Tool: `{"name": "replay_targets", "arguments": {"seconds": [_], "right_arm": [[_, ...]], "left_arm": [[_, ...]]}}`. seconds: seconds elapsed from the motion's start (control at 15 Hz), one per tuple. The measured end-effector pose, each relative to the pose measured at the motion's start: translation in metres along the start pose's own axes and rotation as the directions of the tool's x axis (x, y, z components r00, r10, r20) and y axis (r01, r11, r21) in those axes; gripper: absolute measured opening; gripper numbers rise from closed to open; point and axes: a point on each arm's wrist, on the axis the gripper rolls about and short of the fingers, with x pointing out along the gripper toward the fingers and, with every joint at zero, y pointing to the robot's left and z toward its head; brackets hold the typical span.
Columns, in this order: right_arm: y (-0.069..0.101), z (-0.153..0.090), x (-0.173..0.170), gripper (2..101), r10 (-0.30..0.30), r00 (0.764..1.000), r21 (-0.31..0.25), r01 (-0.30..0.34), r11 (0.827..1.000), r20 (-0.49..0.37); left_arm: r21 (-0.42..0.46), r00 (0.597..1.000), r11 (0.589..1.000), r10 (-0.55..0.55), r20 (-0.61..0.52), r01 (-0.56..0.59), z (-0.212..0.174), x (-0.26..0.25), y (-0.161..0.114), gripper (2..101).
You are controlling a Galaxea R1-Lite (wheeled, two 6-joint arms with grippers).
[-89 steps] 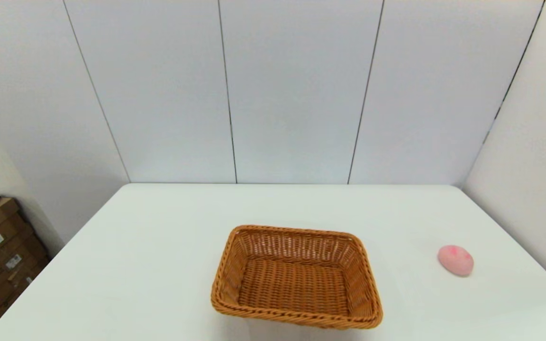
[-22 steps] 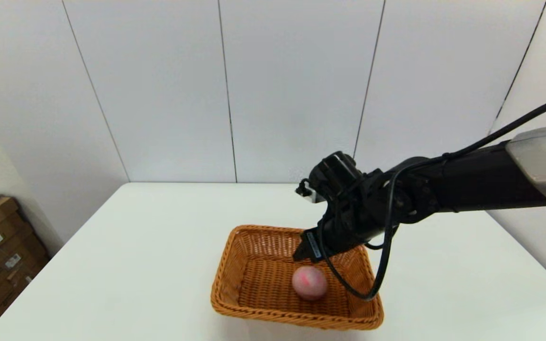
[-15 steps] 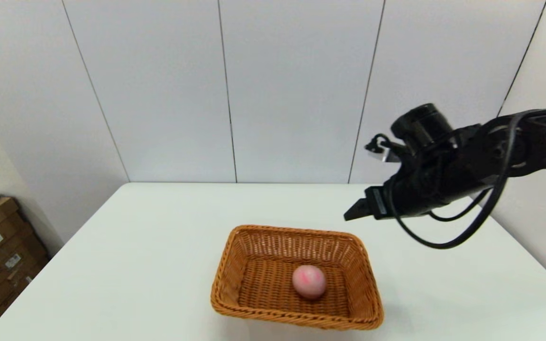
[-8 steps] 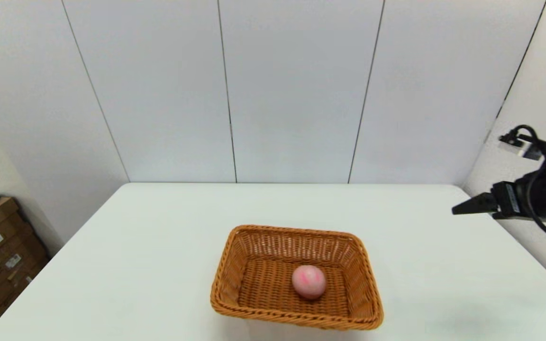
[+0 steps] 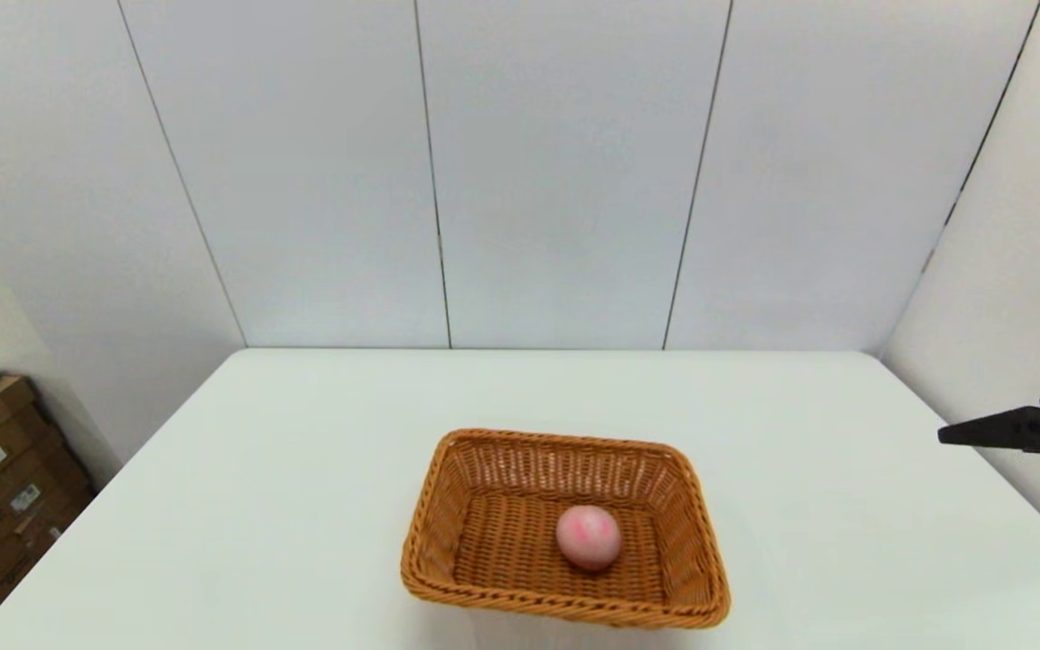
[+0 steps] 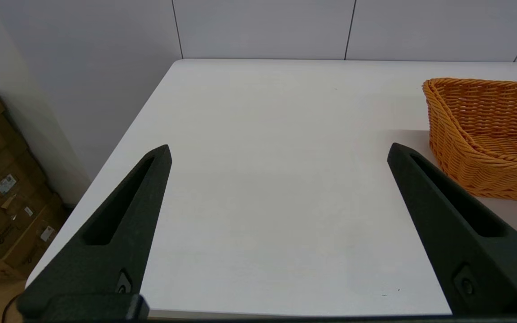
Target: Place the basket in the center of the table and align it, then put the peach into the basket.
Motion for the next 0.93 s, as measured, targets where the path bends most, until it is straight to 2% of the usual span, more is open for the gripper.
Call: {"name": "replay_targets", "arguments": {"seconds": [0.13, 0.33, 0.47, 0.6, 0.73, 0.93], "right_arm": [[0.010, -0.011, -0.015, 96.8, 0.016, 0.999, -0.024, -0.015, 1.000, 0.043], [0.030, -0.041, -0.048, 97.1, 0.015, 0.990, -0.070, -0.005, 0.998, 0.141], [0.046, -0.073, -0.066, 97.1, 0.024, 0.978, -0.111, 0.000, 0.994, 0.208], [0.060, -0.115, -0.080, 97.1, 0.030, 0.960, -0.161, 0.016, 0.987, 0.277], [0.064, -0.156, -0.085, 97.1, 0.019, 0.940, -0.182, 0.046, 0.982, 0.340], [0.056, -0.201, -0.068, 97.1, -0.042, 0.902, -0.160, 0.122, 0.980, 0.430]], "left_arm": [[0.000, 1.000, 1.000, 0.000, 0.001, 0.000, 0.000, 0.000, 0.000, 97.8], [0.000, 1.000, 1.000, 0.000, 0.000, 0.000, 0.000, 0.000, 0.000, 97.8], [0.000, 1.000, 1.000, 0.000, 0.000, 0.000, 0.000, 0.000, 0.000, 97.8], [0.000, 1.000, 1.000, 0.000, 0.000, 0.000, 0.000, 0.000, 0.000, 97.8], [0.000, 1.000, 1.000, 0.000, 0.000, 0.000, 0.000, 0.000, 0.000, 97.8], [0.000, 1.000, 1.000, 0.000, 0.000, 0.000, 0.000, 0.000, 0.000, 97.8]]}}
